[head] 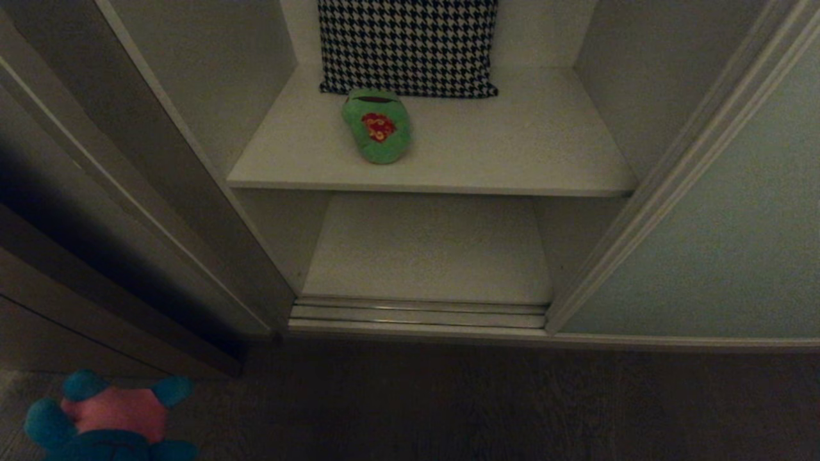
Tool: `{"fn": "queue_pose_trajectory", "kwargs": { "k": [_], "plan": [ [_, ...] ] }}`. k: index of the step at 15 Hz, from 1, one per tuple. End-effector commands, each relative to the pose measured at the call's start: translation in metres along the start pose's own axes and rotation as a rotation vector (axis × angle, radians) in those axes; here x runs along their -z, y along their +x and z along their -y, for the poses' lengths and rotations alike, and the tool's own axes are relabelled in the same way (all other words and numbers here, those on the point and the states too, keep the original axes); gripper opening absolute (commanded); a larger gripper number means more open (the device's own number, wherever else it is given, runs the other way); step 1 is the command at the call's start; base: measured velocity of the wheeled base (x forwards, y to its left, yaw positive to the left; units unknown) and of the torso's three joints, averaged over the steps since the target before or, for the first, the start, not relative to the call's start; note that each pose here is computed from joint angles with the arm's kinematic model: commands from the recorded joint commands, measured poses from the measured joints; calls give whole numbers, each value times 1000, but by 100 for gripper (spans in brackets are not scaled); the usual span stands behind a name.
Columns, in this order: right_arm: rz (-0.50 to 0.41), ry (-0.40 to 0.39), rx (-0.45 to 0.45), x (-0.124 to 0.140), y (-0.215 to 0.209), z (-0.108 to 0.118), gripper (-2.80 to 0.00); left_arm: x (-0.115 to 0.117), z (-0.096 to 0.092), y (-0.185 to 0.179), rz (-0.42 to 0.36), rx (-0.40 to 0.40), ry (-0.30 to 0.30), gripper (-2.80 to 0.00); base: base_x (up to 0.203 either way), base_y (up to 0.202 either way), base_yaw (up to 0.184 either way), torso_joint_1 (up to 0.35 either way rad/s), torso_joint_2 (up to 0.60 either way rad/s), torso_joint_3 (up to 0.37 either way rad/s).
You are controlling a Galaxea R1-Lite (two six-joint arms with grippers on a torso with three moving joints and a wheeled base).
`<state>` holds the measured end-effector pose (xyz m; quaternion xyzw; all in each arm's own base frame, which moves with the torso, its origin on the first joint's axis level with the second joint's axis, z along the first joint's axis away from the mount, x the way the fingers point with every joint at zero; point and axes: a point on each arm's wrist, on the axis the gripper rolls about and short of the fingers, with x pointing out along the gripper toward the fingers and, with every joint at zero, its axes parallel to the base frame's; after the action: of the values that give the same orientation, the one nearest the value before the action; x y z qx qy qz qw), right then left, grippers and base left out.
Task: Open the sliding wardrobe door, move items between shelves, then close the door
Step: Place the blue doll on the lower shelf
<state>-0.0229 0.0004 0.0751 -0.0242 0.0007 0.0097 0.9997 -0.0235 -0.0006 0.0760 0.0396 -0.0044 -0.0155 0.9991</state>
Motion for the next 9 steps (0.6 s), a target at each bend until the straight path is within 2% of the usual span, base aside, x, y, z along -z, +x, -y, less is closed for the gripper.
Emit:
{"fn": "queue_pose_trajectory", "kwargs": {
  "k": [1,5,9],
  "plan": [
    [0,-1,-1,0,0,0,-280,0,0,1,-8,0,-1,-280,0,0,0,0,0,0],
    [0,-1,-1,0,0,0,-280,0,0,1,-2,-4,-21,-280,0,0,0,0,0,0],
    [0,-1,-1,0,0,0,-280,0,0,1,-9,0,-1,-280,0,0,0,0,1,-54]
  ]
}}
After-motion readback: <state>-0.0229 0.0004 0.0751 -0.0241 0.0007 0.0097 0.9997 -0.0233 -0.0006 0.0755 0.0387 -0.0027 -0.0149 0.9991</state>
